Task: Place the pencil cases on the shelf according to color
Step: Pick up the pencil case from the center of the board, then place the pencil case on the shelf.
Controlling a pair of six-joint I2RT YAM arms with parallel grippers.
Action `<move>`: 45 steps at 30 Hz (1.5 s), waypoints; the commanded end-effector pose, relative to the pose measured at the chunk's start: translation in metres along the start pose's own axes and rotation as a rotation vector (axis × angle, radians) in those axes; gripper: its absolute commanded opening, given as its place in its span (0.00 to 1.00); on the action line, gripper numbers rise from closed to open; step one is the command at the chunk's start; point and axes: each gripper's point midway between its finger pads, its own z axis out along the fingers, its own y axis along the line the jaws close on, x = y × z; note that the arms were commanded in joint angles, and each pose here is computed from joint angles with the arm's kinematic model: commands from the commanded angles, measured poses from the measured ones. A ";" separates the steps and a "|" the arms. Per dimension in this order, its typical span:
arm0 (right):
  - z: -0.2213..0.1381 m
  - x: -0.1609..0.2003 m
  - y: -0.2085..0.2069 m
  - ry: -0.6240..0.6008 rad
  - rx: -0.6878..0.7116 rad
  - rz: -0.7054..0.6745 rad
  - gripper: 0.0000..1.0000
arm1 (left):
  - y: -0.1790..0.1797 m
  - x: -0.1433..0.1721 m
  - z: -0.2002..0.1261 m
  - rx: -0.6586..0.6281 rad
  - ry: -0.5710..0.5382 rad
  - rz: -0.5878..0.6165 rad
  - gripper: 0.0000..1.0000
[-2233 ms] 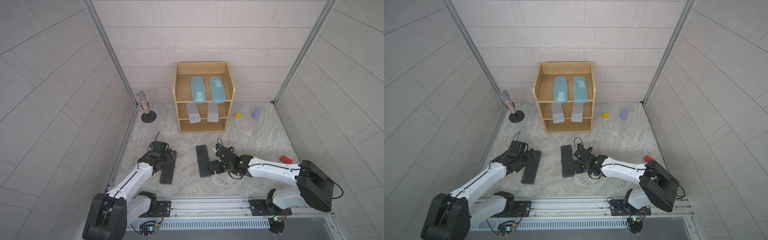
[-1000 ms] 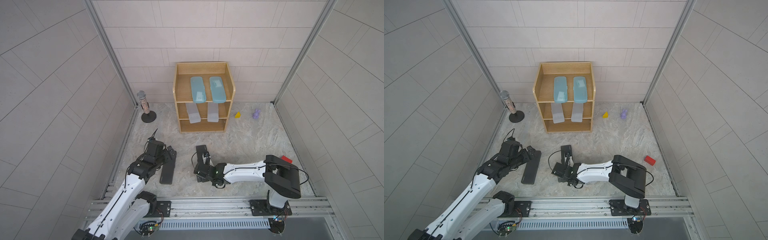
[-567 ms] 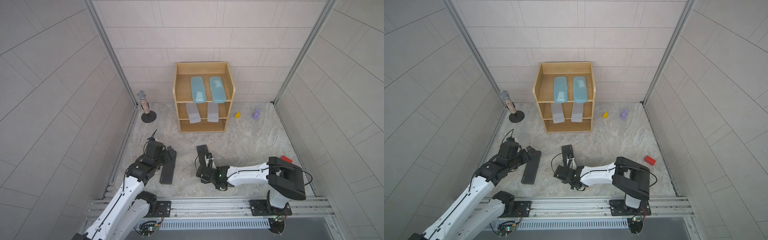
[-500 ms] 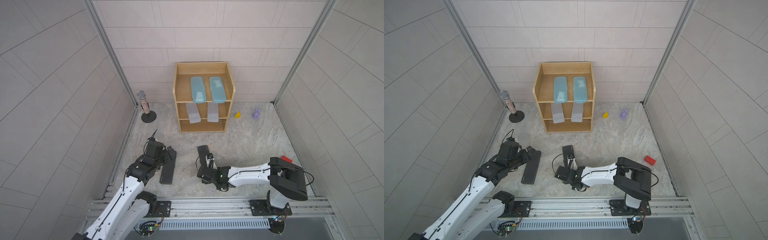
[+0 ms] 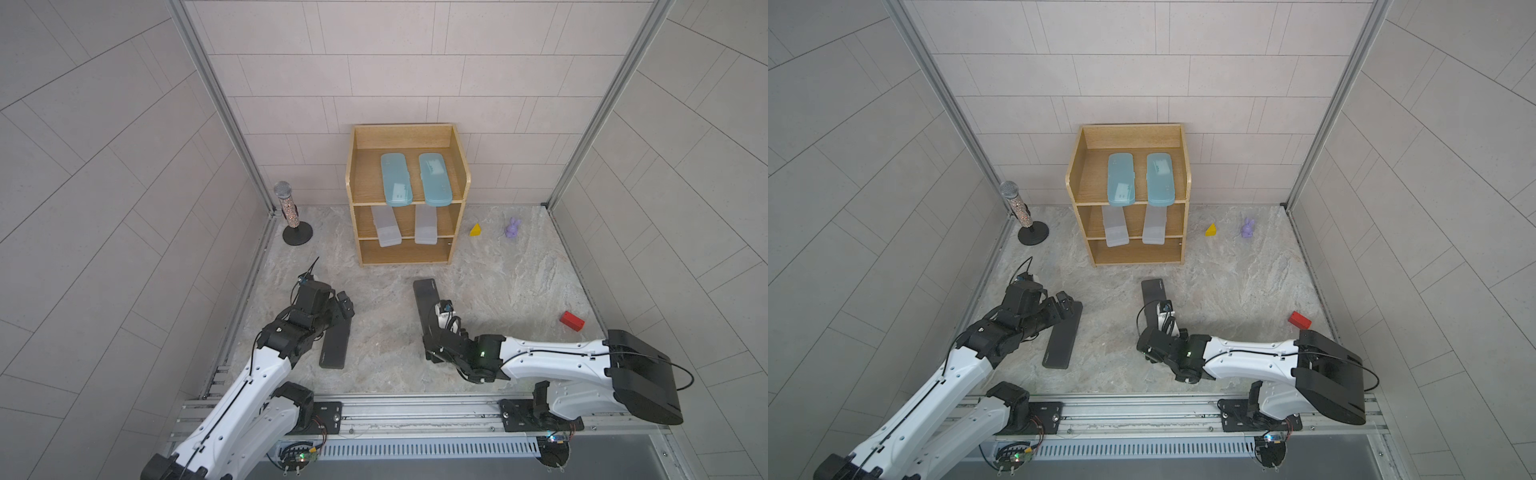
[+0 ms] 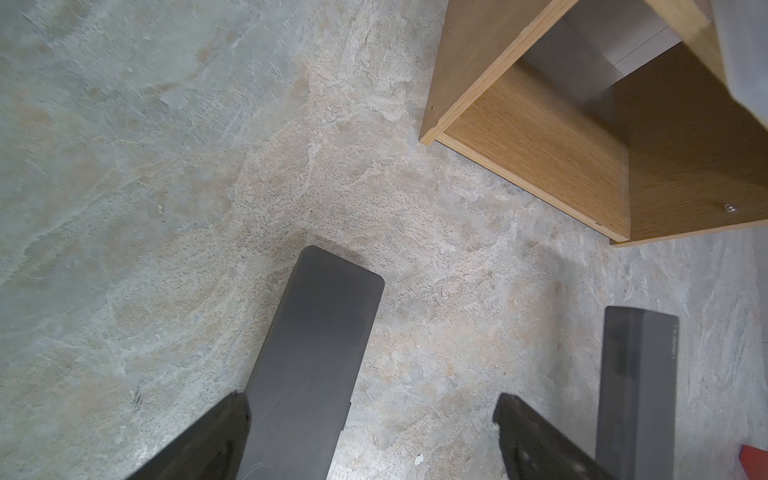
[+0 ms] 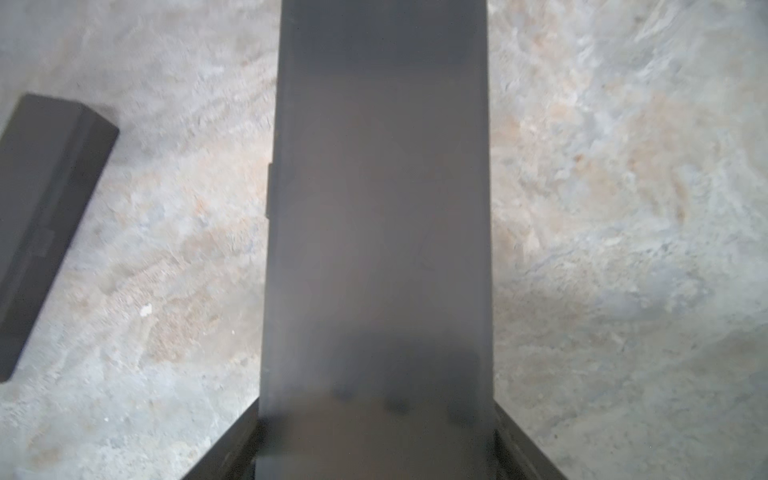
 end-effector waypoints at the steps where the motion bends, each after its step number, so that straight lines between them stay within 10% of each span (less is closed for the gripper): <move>1: 0.008 -0.030 0.001 -0.062 -0.056 0.018 0.48 | -0.007 -0.010 0.000 0.016 -0.036 -0.001 1.00; 28: 0.147 -0.149 -0.033 -0.044 -0.010 0.153 0.49 | -0.003 0.000 0.047 -0.034 0.003 0.025 1.00; 37: 0.151 -0.155 -0.031 -0.028 0.006 0.151 0.92 | 0.005 0.009 0.052 -0.059 0.025 0.025 1.00; 45: 0.125 -0.159 -0.034 -0.056 -0.005 0.133 1.00 | 0.017 0.015 0.048 -0.095 0.023 0.017 1.00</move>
